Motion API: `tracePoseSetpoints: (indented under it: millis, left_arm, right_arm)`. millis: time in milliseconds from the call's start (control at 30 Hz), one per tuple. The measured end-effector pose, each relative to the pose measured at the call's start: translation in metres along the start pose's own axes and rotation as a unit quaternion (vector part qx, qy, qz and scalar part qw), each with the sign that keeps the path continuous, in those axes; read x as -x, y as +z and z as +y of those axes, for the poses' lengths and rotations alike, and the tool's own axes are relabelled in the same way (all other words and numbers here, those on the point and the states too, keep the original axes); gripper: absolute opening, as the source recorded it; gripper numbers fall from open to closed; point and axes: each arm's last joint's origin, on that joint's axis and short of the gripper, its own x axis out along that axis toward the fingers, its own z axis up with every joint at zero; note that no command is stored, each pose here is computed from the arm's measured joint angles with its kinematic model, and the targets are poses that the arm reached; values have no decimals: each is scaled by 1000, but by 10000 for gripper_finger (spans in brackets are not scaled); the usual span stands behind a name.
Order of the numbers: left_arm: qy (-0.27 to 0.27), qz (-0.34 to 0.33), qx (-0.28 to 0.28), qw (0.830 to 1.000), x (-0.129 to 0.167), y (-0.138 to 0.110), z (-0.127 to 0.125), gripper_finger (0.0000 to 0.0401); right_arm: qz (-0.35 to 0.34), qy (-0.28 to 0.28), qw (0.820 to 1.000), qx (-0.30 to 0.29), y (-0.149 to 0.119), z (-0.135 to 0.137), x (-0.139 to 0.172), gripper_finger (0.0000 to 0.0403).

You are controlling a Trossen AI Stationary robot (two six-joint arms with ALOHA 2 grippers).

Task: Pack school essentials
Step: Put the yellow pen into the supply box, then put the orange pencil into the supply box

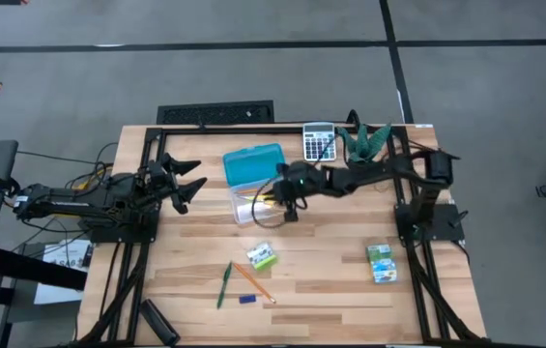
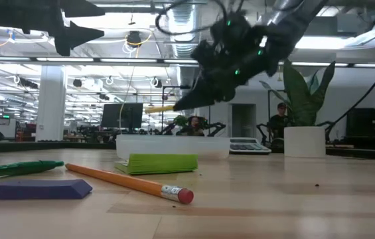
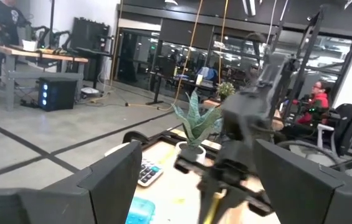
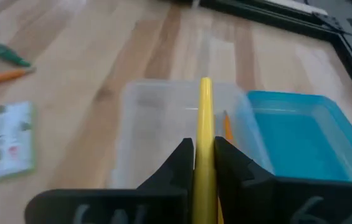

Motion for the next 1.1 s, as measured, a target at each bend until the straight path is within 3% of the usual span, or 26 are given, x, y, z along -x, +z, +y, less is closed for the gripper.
tracePoseSetpoints:
  millis: [133, 600, 967, 1100]
  left_arm:
    - [1, 0, -1, 1000, 0, 0, 0, 300]
    - [19, -3, -7, 1000, 0, 0, 1, 300]
    - [22, -3, -7, 1000, 0, 0, 1, 300]
    - [21, -3, -7, 1000, 0, 0, 1, 300]
  right_arm:
    - [-12, 6, 1000, -22, -18, -16, -10, 48]
    - [-6, -8, 998, -59, -52, -25, -32, 62]
    - [-8, -35, 993, -110, -50, -35, -27, 156]
    - [-40, -5, 991, -131, -26, -26, -18, 183]
